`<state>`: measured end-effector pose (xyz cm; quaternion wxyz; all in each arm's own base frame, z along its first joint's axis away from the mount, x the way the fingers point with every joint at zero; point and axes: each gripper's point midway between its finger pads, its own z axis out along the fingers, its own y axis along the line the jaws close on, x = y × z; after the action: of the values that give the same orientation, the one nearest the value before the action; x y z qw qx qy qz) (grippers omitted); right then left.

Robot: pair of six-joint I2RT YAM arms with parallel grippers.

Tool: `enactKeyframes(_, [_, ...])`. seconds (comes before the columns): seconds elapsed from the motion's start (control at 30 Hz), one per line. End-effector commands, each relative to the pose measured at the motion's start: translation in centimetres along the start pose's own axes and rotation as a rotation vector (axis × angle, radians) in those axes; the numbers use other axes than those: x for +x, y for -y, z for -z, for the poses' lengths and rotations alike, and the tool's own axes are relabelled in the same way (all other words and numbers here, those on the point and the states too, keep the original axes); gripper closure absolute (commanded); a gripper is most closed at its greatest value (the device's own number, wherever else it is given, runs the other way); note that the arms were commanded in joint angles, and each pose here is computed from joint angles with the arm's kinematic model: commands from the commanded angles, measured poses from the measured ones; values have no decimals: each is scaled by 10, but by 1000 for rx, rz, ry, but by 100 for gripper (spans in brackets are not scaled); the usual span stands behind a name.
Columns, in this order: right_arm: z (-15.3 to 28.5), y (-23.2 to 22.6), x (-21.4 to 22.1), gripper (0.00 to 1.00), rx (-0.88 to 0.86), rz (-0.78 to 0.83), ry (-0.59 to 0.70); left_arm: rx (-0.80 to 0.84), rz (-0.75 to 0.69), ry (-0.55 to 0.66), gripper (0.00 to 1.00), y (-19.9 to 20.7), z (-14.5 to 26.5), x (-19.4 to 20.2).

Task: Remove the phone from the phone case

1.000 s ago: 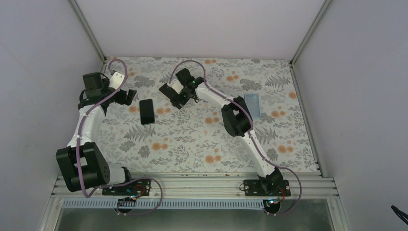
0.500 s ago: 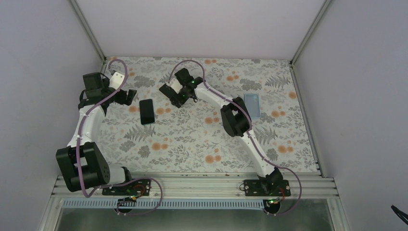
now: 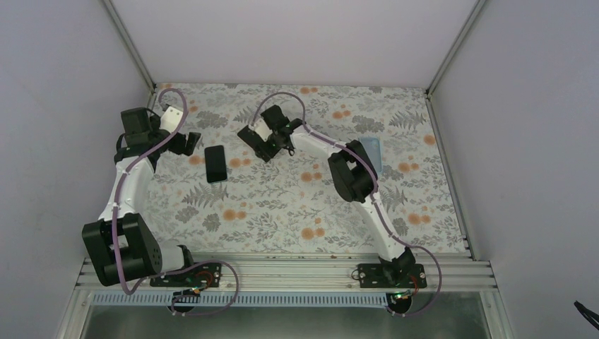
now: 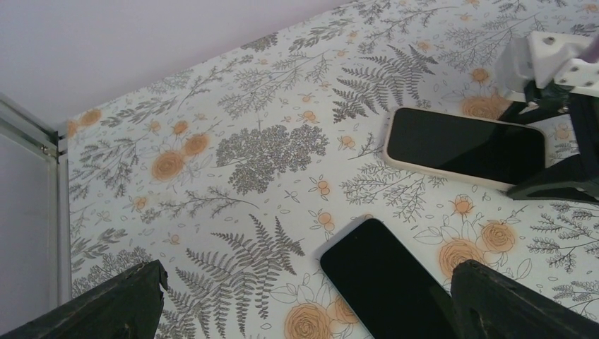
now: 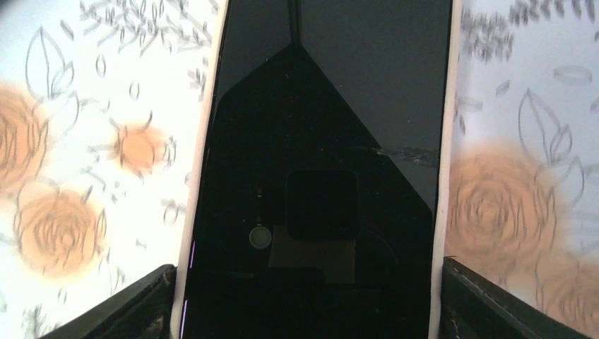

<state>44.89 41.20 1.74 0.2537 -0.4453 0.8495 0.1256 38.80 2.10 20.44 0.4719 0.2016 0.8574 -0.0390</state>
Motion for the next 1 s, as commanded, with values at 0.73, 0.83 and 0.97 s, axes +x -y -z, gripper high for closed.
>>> enactKeyframes(0.73, [148, -79, 203, 26, -173, 35, -366, 265, -118, -23, 0, 82, -6, -35])
enactKeyframes(0.83, [158, -79, 216, 26, -153, 46, -373, 395, -127, -45, 0, 114, -13, -38])
enactKeyframes(0.97, [165, -71, 231, 25, -90, 76, -383, 517, -98, -99, 0, 138, -27, -41])
